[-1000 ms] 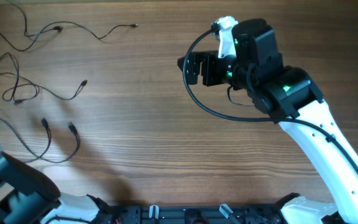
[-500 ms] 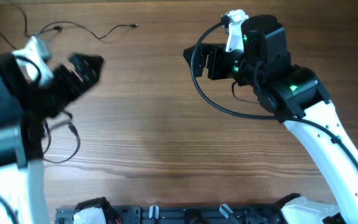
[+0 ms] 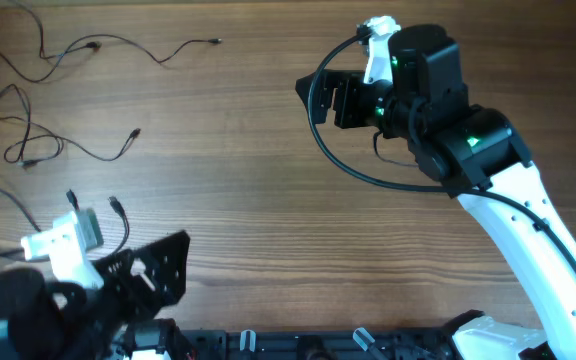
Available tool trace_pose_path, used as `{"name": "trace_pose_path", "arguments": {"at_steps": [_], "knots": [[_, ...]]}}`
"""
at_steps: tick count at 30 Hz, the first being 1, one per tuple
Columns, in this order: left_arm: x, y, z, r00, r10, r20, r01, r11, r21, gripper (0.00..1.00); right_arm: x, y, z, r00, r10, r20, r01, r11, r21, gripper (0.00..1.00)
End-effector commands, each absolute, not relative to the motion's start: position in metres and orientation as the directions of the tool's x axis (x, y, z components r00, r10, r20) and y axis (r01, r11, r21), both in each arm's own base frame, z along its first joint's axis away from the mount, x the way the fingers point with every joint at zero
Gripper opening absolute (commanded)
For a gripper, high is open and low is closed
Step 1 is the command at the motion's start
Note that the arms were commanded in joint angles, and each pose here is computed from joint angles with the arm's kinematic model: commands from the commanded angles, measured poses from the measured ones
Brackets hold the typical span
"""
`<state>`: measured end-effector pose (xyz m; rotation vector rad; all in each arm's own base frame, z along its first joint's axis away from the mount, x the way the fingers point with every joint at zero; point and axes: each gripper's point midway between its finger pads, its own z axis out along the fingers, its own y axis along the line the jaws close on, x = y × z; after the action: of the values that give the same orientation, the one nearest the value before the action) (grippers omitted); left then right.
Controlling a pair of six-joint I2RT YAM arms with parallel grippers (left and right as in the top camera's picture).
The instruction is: Untangle cables
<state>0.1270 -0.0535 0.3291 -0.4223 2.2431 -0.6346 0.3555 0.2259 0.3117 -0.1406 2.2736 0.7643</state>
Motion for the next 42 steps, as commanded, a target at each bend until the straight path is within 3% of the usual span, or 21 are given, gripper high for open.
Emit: {"name": "trace_pose_path", "arguments": {"at_steps": [1, 11, 21, 24, 29, 35, 42], "knots": [[0.108, -0.051, 0.320, -0.651, -0.463, -0.602, -0.100, 0.838, -0.536, 1.00, 0.354, 0.221, 0.321, -0.719, 0.133, -0.682, -0.306, 0.821, 0.482, 1.00], [0.041, -0.055, 0.309, -0.535, -0.418, -0.734, 0.009, 0.866, -0.500, 1.00, 0.356, 0.218, 0.321, -0.712, 0.137, -0.689, -0.294, 0.832, 0.470, 1.00], [0.037, -0.055, 0.307, -0.539, -0.418, -0.731, 0.007, 0.866, -0.500, 1.00, 0.341, 0.216, 0.312, -0.750, 0.097, -0.655, -0.297, 0.834, 0.464, 0.97], [0.037, -0.055, 0.307, -0.539, -0.418, -0.731, 0.007, 0.866, -0.500, 1.00, 0.318, 0.199, 0.321, -0.744, 0.066, -0.665, -0.303, 0.854, 0.424, 0.96], [0.037, -0.055, 0.307, -0.539, -0.418, -0.731, 0.007, 0.866, -0.500, 1.00, 0.266, 0.129, 0.341, -0.695, 0.105, -0.711, -0.158, 0.943, 0.293, 0.96], [0.037, -0.055, 0.307, -0.539, -0.418, -0.731, 0.007, 0.866, -0.500, 1.00, 0.200, 0.090, 0.342, -0.661, 0.120, -0.741, -0.155, 0.944, 0.291, 1.00], [0.037, -0.055, 0.307, -0.539, -0.418, -0.731, 0.007, 0.866, -0.500, 1.00, 0.182, 0.083, 0.325, -0.722, 0.142, -0.677, -0.101, 0.947, 0.306, 1.00]]}}
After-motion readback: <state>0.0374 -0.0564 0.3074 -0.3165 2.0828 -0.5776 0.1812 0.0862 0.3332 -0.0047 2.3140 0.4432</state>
